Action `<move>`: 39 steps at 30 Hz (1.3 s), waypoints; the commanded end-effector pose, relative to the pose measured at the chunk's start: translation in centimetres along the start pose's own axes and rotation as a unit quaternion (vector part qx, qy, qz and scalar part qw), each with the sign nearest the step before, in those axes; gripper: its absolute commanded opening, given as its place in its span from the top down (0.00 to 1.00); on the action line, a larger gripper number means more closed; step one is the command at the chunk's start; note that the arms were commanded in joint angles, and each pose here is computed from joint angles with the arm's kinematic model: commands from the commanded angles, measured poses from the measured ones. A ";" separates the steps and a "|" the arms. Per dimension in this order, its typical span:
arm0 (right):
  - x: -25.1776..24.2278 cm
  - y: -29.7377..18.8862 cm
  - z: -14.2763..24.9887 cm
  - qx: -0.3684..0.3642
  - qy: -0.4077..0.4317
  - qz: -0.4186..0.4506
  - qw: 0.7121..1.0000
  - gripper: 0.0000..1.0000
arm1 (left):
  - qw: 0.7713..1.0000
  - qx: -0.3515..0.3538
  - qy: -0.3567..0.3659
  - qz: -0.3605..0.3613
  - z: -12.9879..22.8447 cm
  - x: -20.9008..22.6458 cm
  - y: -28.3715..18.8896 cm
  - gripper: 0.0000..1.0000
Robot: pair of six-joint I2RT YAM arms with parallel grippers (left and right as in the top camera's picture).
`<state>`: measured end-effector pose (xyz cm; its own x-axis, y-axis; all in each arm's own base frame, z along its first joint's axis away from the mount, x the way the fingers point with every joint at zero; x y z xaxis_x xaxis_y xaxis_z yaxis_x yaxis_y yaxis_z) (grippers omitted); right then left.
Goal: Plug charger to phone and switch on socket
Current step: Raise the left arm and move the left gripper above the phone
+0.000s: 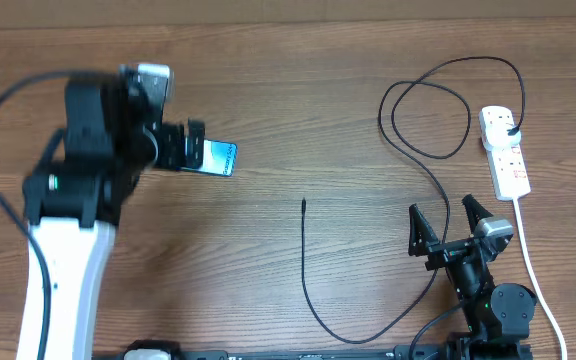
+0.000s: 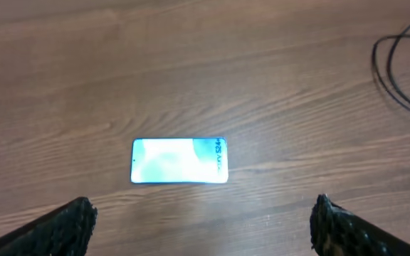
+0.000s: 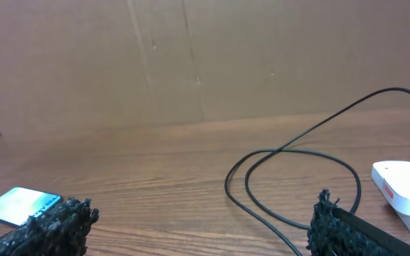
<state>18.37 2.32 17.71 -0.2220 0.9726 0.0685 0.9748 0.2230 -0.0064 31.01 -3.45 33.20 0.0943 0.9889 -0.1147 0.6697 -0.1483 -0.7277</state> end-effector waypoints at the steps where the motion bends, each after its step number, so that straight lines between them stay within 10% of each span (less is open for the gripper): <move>1: 0.0 0.0 0.2 -0.002 0.001 0.000 1.000 0.00 | 1.000 0.002 0.002 -0.008 -2.6 0.1 0.3 0.00; 13: 0.0 0.0 0.2 -0.002 0.001 0.000 1.000 0.00 | 0.994 0.048 -0.091 0.023 -2.1 -0.4 3.0 0.00; 24: 0.0 0.0 0.2 -0.002 0.001 0.000 1.000 0.00 | 0.935 0.029 -0.345 -0.084 -2.2 1.9 4.5 0.00; 39: 0.0 0.0 0.2 -0.002 0.001 0.000 1.000 0.00 | 0.881 0.134 -0.434 -0.130 -3.4 2.2 11.6 0.00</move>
<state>18.37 2.32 17.69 -0.2223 0.9726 0.0683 0.9747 0.2233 -0.0071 40.47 -3.04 27.39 -0.6753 0.6711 -0.3061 0.3916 -0.0255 -0.9198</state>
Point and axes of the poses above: each gripper's point midway between its finger pads, its own y axis out along the fingers, its own x axis along the line the jaws close on, z = x × y, the point moved 6 cm from there along -y, back along the fingers, and after that the axes turned 6 degrees about -y, right-handed, at the moved point
